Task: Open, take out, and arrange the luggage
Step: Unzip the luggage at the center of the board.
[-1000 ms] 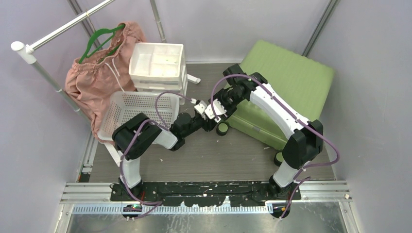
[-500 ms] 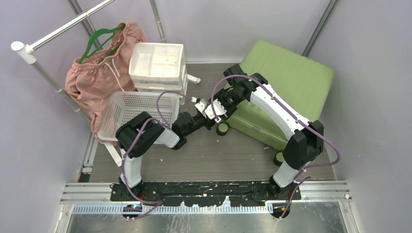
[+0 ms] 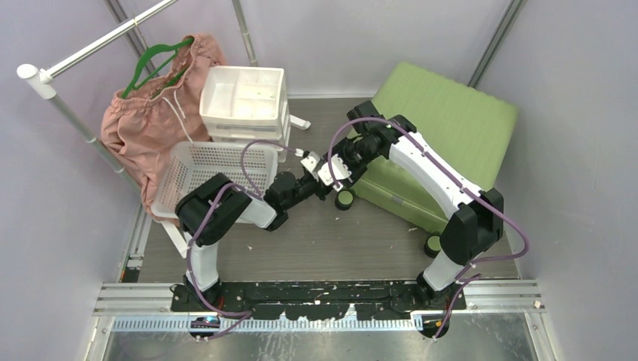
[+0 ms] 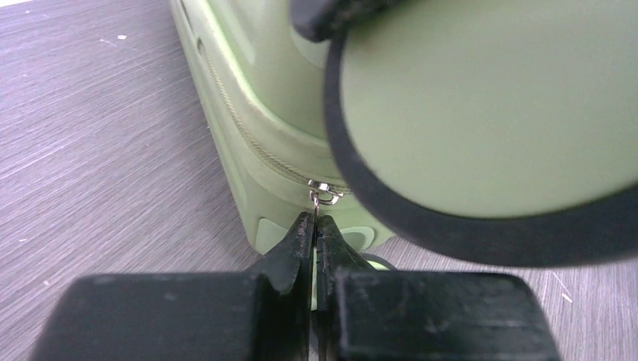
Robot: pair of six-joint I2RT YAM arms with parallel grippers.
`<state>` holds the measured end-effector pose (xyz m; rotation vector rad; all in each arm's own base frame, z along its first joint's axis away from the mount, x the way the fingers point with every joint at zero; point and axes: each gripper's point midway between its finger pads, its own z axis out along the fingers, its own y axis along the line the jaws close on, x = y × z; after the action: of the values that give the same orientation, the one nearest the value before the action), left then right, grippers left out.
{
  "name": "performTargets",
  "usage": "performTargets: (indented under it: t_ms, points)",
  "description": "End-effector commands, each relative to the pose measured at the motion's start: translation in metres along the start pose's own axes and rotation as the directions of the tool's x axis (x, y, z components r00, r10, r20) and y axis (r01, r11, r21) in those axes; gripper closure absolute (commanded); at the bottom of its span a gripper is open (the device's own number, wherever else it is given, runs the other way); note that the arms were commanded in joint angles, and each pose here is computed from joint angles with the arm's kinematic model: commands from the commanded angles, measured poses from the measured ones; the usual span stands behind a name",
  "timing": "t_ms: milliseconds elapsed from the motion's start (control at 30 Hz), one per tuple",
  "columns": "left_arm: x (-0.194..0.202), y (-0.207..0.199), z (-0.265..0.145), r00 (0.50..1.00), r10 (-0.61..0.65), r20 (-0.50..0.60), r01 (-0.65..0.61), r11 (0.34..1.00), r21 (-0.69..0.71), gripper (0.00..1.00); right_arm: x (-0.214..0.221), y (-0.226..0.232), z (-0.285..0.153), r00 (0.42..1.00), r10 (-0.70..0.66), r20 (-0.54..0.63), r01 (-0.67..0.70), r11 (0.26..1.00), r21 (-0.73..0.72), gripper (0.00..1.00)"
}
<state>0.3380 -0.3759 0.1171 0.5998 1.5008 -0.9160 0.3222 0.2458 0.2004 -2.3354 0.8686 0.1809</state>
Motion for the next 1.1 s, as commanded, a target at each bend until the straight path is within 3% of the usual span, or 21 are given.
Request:
performTargets:
  t_ms: [0,500,1067]
  points:
    - [-0.027,0.043,-0.005,0.998,0.055,0.019,-0.051,0.988,-0.149,1.00,-0.029,0.017,-0.031,0.994,0.094,0.054,-0.095,0.995,0.014,0.77]
    - [-0.044,0.080,0.010,0.994,0.102,-0.050,-0.109,0.975,-0.192,1.00,-0.035,0.034,-0.033,0.991,0.118,0.063,-0.117,0.993,-0.017,0.78]
    - [-0.059,0.102,0.045,0.996,0.060,-0.071,-0.069,0.988,-0.139,1.00,-0.037,0.039,-0.033,0.990,0.126,0.071,-0.124,0.992,-0.021,0.79]
